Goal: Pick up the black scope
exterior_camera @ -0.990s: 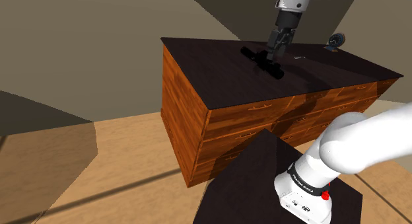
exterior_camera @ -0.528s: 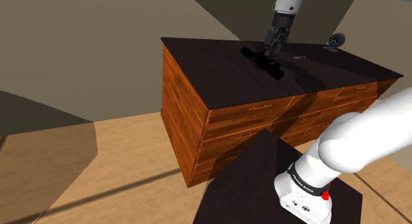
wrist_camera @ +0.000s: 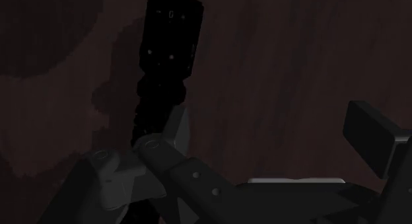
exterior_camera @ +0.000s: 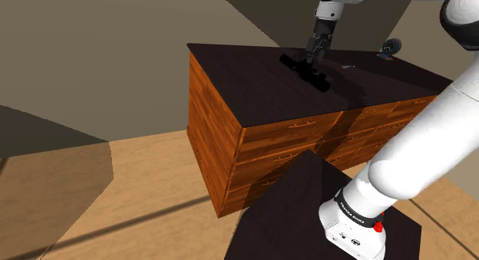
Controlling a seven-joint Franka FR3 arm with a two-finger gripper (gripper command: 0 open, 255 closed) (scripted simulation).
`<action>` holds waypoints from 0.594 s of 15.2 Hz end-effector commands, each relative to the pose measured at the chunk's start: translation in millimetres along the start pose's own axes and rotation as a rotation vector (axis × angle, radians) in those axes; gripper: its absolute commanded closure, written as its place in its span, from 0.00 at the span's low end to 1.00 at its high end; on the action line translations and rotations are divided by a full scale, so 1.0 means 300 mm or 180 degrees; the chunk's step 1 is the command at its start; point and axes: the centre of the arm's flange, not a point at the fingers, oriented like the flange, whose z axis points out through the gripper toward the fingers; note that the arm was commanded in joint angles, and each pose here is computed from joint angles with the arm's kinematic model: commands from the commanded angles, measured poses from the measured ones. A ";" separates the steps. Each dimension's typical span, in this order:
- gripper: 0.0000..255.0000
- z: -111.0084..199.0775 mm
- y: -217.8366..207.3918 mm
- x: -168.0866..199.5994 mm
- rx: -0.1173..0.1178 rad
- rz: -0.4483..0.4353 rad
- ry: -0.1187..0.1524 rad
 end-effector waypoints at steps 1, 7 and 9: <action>0.00 0.011 0.075 0.048 -0.0011 0.0007 -0.0009; 0.00 0.046 0.296 0.187 -0.0033 0.0041 -0.0037; 0.00 0.068 0.321 0.206 -0.0036 0.0045 -0.0041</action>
